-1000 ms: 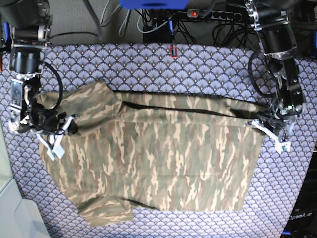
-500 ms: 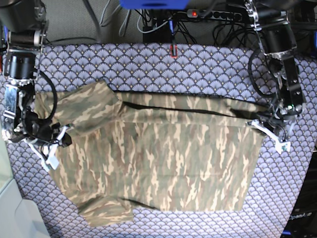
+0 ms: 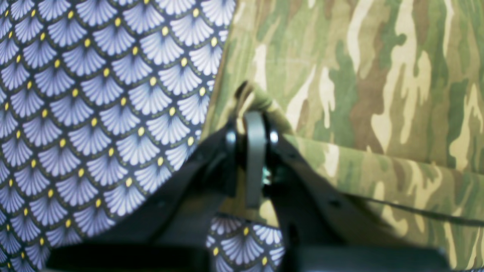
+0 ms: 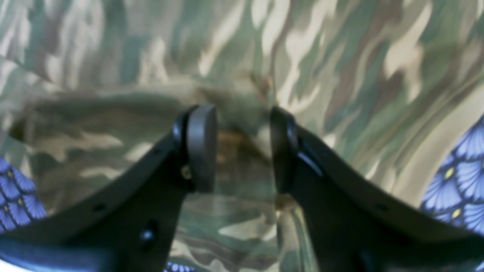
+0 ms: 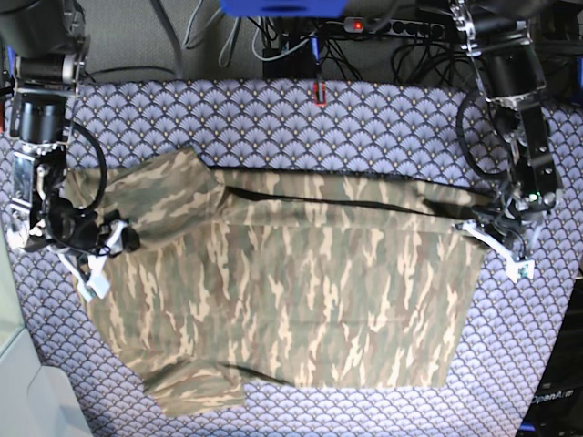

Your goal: Fold the T-shirt properly

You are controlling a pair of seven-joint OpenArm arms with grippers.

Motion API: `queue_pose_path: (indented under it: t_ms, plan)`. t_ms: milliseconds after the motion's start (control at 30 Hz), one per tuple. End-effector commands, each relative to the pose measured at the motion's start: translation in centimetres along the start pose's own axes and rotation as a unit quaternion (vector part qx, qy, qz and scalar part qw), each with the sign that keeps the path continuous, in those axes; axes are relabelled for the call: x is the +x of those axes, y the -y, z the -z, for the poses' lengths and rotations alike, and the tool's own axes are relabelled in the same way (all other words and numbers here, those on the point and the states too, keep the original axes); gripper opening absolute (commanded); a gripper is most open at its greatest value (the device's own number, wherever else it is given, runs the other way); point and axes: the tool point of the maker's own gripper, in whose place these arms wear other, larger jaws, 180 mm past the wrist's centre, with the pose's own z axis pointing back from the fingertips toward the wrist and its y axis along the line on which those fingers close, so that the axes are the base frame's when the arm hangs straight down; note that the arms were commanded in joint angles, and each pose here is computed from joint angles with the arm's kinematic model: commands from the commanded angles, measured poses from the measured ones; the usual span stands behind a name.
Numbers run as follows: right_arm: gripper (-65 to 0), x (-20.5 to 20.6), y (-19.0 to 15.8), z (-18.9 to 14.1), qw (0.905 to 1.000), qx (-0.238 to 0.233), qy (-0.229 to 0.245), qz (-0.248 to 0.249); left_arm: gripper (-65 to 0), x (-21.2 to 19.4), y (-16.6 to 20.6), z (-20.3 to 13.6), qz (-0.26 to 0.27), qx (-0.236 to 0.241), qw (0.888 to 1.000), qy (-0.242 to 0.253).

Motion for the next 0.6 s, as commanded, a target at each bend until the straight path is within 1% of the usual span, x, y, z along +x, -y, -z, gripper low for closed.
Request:
queue_pose_path:
  t_ms: [0, 333, 433, 500, 567]
  plan:
    - [-39.8, 2.4, 1.0, -1.1, 0.9994, -0.008, 0.033, -0.005, -64.5, 1.7, -0.5, -0.4, 0.003, 0.006, 1.000, 0.025]
    - [-40.3, 1.5, 0.7, -0.6, 0.9997, -0.004, 0.022, 0.000, -64.5, 1.2, -0.6, -0.5, 0.005, 0.007, 1.000, 0.022]
    - [-40.5, 0.5, 0.5, -0.4, 0.9999, -0.001, 0.014, 0.003, -64.5, 1.2, -0.6, -0.5, 0.005, 0.007, 1.000, 0.022]
    - [-42.6, 0.3, 0.4, -0.3, 0.9999, 0.000, 0.012, 0.003, -64.5, 1.2, -0.6, -0.5, 0.005, 0.007, 1.000, 0.021]
    - [-48.1, -0.1, 0.3, -0.2, 1.0000, 0.001, 0.008, 0.005, -64.5, 1.2, -0.6, -0.5, 0.005, 0.007, 1.000, 0.021]
